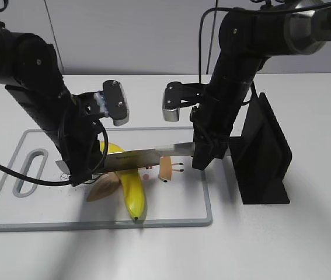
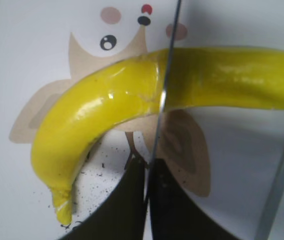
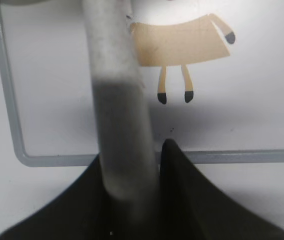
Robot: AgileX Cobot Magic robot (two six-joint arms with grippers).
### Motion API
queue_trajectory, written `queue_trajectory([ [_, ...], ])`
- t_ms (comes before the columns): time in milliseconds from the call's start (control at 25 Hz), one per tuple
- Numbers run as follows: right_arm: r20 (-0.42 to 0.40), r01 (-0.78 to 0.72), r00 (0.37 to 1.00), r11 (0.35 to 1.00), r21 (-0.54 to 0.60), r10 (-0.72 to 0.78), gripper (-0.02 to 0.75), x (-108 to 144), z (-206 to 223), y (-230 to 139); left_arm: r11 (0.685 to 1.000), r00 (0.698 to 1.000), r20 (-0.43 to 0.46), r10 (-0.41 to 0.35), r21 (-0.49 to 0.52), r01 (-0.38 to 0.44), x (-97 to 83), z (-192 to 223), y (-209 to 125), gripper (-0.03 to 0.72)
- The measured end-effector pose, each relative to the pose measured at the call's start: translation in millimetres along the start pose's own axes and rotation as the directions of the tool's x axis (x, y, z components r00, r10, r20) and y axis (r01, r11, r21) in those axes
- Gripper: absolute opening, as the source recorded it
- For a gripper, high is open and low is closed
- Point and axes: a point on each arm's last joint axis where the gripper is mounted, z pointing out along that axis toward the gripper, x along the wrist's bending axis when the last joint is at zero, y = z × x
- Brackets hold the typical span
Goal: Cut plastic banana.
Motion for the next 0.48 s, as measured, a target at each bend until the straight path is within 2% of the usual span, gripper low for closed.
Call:
queue_trajectory([
  [240,0.082,0.018,0.997,0.999,-0.037,-0.015,0.235,8.6,-31.8,7.5,0.999,0.997,-0.065,0.029,-0.021,-0.03,0.0,-21.4,0.9,-0.003],
  [480,0.172,0.074,0.984,0.99,-0.121,-0.053,0.233,36.3,-98.0,18.0,0.991,0.978,-0.193,0.084,-0.086,-0.102,-12.5,-95.5,4.7,-0.005],
])
